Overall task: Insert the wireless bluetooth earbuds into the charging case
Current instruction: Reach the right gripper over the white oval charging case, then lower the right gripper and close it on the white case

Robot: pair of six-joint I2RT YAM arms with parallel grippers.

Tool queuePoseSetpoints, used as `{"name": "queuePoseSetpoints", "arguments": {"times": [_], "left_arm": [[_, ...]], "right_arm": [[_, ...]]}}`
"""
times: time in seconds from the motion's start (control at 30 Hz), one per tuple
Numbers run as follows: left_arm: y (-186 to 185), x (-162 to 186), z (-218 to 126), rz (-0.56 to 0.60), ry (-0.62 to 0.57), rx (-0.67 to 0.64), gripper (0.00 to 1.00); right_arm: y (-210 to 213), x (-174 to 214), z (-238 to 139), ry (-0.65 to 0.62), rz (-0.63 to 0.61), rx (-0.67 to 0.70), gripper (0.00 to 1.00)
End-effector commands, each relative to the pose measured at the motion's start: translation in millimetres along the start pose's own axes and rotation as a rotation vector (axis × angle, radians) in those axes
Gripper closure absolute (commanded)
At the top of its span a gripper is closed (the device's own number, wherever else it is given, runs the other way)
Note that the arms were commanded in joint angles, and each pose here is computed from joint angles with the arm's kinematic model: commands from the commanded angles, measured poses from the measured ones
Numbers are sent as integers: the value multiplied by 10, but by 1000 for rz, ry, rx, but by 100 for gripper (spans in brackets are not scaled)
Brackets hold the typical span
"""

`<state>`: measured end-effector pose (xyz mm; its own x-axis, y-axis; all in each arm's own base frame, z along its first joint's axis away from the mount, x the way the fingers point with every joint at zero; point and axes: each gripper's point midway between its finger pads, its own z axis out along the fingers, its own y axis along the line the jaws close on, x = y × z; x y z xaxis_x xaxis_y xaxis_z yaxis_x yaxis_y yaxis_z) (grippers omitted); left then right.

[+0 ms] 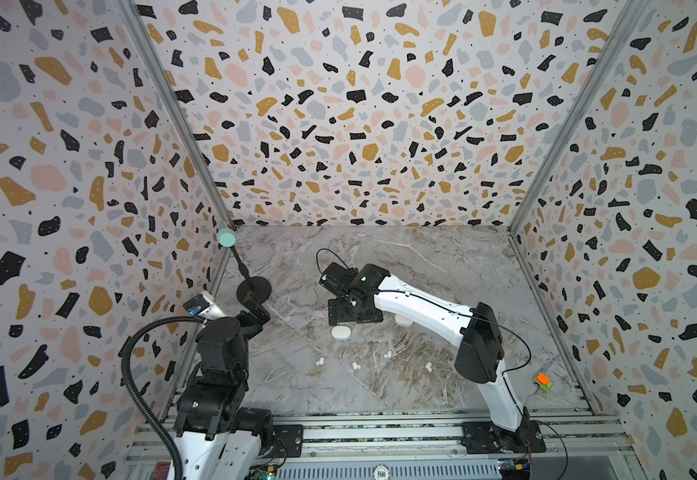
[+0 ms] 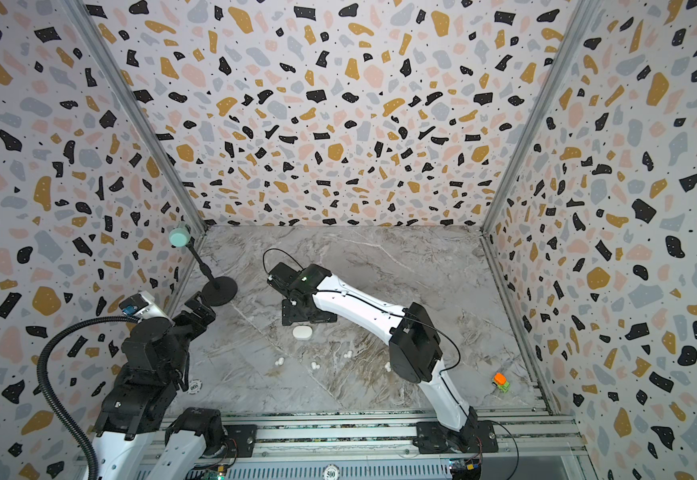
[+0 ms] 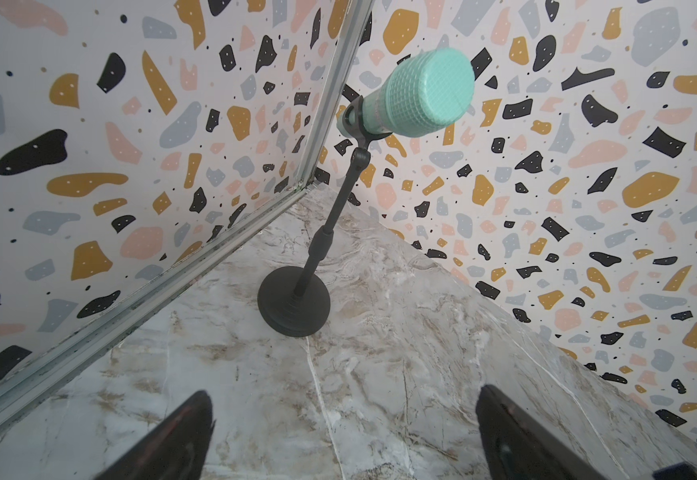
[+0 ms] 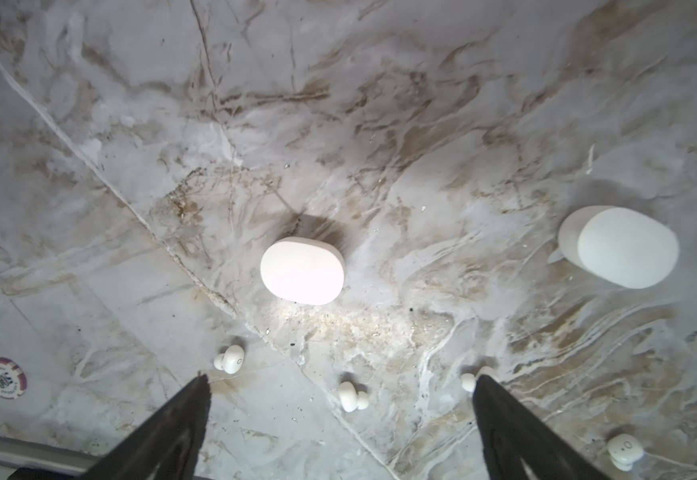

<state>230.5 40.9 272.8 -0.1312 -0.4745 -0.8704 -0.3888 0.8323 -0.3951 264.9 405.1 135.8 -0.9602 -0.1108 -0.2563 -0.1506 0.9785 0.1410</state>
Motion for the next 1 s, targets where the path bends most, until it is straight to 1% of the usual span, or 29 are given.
{"name": "queuePoseSetpoints", "arguments": {"times": [0.0,0.1,0.3,0.4,0.57,0.7,0.87,0.97], "left_arm": [[-62,-47,-14,-14,-25,37,0],[-78,-43,-18,-15,-23,47,0],[-102,-50,-36,-17,-25,64,0],[-118,-53,-43,-17,-26,73,0],[-128,-55,-57,-18,-29,81,0],[-142,-49,-60,-17,-27,90,0],[-146,-45,-61,-20,-27,93,0],[-146,-46,-65,-21,-28,94,0]], "right_arm": [[12,15,-47,29,42,4,1],[86,28,52,51,60,-5,1],[200,69,273,96,76,-14,5],[258,103,385,124,78,-18,11],[277,130,503,135,75,0,13],[262,147,581,137,72,18,17],[238,174,684,145,69,39,18],[239,191,725,152,67,42,23]]}}
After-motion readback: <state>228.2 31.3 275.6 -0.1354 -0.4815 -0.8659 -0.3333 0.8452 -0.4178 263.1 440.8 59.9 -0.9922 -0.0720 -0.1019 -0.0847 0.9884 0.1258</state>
